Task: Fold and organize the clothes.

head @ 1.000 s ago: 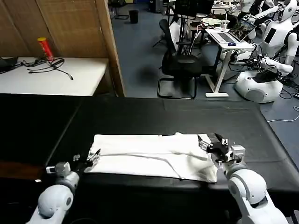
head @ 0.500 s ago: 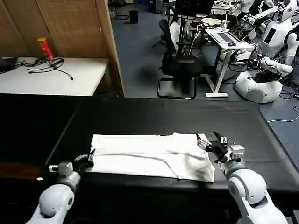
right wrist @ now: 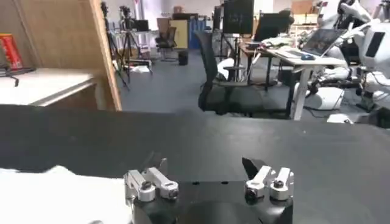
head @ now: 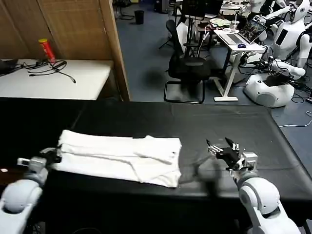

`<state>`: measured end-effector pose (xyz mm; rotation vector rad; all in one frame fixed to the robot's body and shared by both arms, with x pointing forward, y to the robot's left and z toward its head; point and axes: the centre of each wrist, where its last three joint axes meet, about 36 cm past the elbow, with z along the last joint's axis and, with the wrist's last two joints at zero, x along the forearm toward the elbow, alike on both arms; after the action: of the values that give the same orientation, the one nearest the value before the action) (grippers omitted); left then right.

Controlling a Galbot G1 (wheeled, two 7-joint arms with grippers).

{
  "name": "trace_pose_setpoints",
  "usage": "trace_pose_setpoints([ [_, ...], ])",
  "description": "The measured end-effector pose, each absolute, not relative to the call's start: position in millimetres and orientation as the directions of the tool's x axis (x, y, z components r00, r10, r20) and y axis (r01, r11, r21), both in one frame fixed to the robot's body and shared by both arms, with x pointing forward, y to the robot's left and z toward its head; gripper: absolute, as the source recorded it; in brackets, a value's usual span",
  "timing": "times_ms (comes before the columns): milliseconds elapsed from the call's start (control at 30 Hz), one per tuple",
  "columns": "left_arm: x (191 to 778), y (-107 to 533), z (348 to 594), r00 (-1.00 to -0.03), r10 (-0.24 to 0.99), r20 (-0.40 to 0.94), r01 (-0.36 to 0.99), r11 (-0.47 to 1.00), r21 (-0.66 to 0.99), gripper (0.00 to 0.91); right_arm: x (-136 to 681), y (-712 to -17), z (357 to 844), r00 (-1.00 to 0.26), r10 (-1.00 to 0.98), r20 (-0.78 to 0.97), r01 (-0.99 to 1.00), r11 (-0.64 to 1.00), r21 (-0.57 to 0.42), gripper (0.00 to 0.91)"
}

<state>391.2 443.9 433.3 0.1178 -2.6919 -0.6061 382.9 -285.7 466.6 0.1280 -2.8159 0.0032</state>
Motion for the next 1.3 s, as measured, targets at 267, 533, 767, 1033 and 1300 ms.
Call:
trace_pose_setpoints([
  [267, 381, 386, 432, -0.931, -0.095, 0.353, 0.040, 0.933, 0.357, 0.000, 374, -284, 464, -0.946, -0.063, 0.317, -0.065, 0.998, 0.002, 0.878],
  [533, 371, 287, 445, -0.935, 0.111, 0.337, 0.164, 0.978, 0.132, 0.000, 365, -289, 458, -0.946, -0.026, 0.323, -0.030, 1.000, -0.007, 0.878],
  [767, 371, 227, 458, -0.891, 0.307, 0.334, 0.268, 0.950, -0.159, 0.000, 360, -295, 454, -0.943, 0.000, 0.333, -0.006, 1.000, -0.016, 0.878],
  [1033, 373, 184, 461, -0.854, 0.434, 0.287, 0.342, 0.884, -0.317, 0.000, 357, -291, 449, -0.940, 0.002, 0.342, -0.004, 1.000, -0.018, 0.878],
  [1300, 365, 164, 459, -0.828, 0.486, 0.281, 0.361, 0.844, -0.398, 0.000, 358, -289, 447, -0.939, -0.004, 0.345, -0.011, 1.000, -0.017, 0.878],
])
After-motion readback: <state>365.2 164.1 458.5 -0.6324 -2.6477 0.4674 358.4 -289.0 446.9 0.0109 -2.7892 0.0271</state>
